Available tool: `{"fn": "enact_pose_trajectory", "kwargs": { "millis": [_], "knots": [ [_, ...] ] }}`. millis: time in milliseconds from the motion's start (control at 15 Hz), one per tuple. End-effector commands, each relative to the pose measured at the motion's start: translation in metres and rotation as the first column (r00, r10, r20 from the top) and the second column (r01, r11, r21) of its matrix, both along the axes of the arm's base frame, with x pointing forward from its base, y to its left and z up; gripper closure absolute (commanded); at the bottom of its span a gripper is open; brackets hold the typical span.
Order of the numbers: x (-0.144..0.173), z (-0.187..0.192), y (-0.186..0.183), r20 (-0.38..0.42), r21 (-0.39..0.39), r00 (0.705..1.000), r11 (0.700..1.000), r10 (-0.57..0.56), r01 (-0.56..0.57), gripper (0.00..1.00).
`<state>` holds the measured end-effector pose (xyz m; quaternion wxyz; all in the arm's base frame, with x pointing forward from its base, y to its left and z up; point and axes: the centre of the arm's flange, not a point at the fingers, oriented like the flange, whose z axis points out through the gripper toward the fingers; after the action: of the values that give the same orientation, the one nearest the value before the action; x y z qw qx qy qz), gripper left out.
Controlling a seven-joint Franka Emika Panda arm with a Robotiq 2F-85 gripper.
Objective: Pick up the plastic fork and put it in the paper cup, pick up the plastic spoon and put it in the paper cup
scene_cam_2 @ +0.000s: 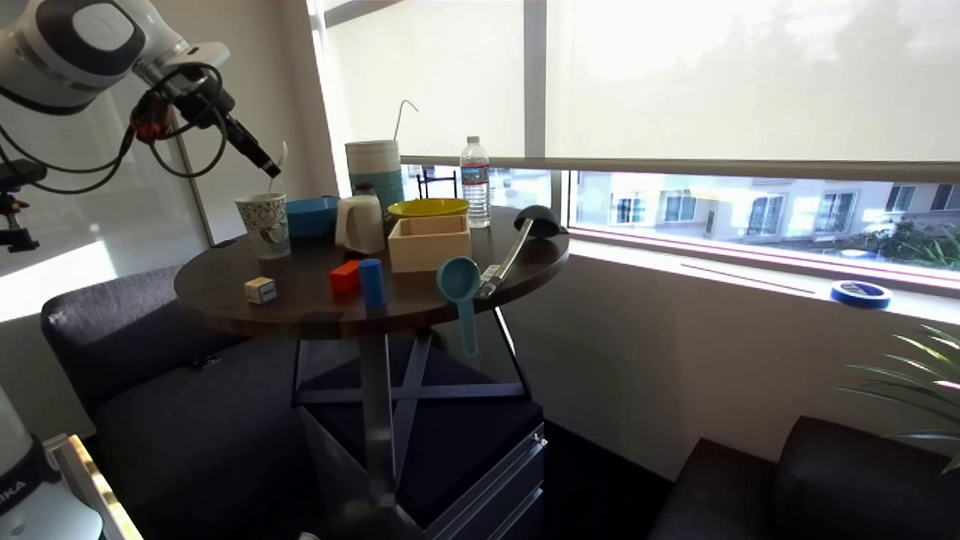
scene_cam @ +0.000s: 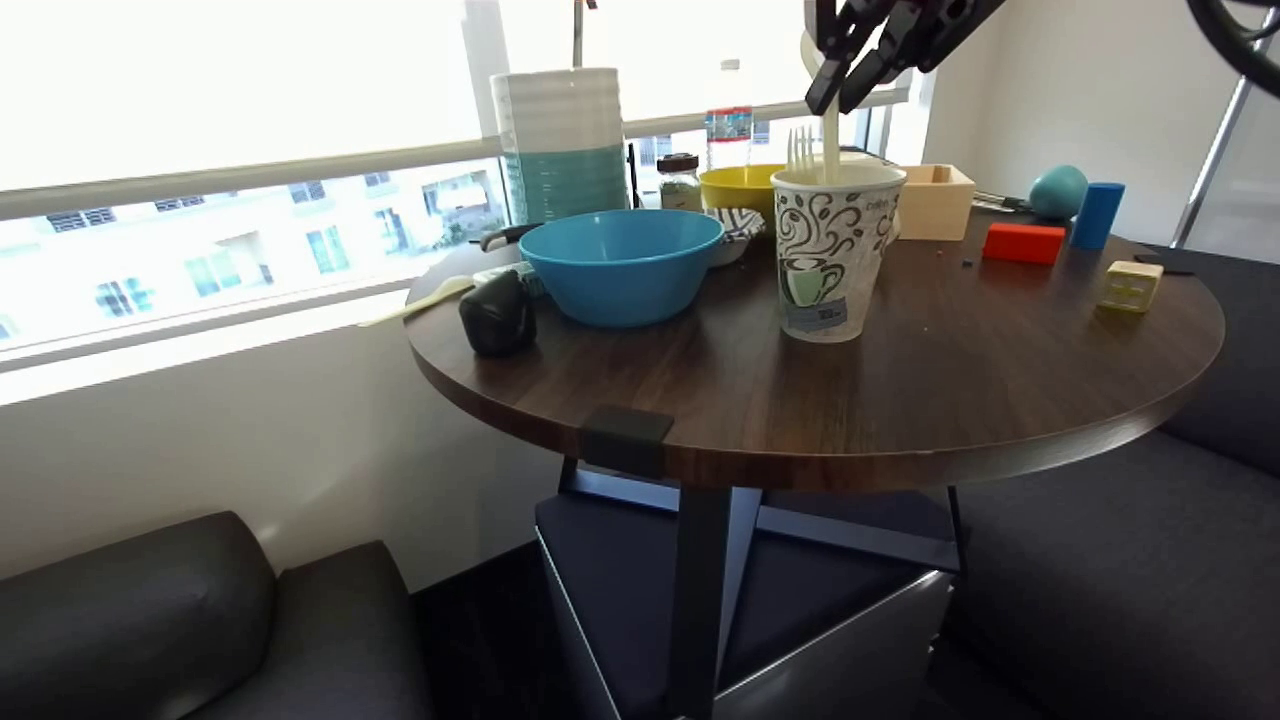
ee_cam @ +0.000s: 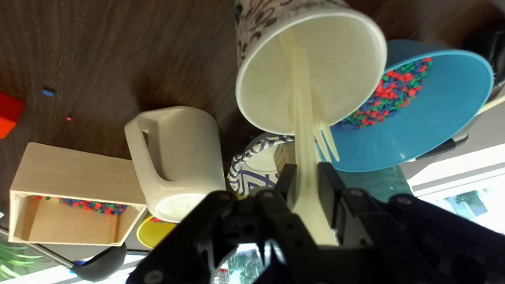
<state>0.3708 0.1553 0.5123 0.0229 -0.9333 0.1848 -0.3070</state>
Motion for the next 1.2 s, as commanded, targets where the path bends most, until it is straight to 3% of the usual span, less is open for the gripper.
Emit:
{"fn": "enact_pose_trajectory", "kwargs": {
  "millis": [0, 67, 533, 867, 1133],
  "knots": [
    [0.002, -0.008, 0.0, -0.006, -0.038, 1.0, 0.999, 0.028, -0.028, 0.68],
    [0.001, -0.008, 0.0, -0.006, -0.033, 0.999, 0.999, 0.033, -0.033, 0.53],
    [-0.009, 0.018, -0.008, 0.016, -0.022, 1.0, 1.0, 0.016, -0.016, 0.05],
    [-0.03, 0.061, -0.041, -0.08, 0.04, 0.995, 0.997, -0.056, 0.059, 0.0],
    [-0.052, 0.089, -0.058, -0.178, 0.087, 0.983, 0.996, 0.039, -0.024, 0.0]
  ]
}}
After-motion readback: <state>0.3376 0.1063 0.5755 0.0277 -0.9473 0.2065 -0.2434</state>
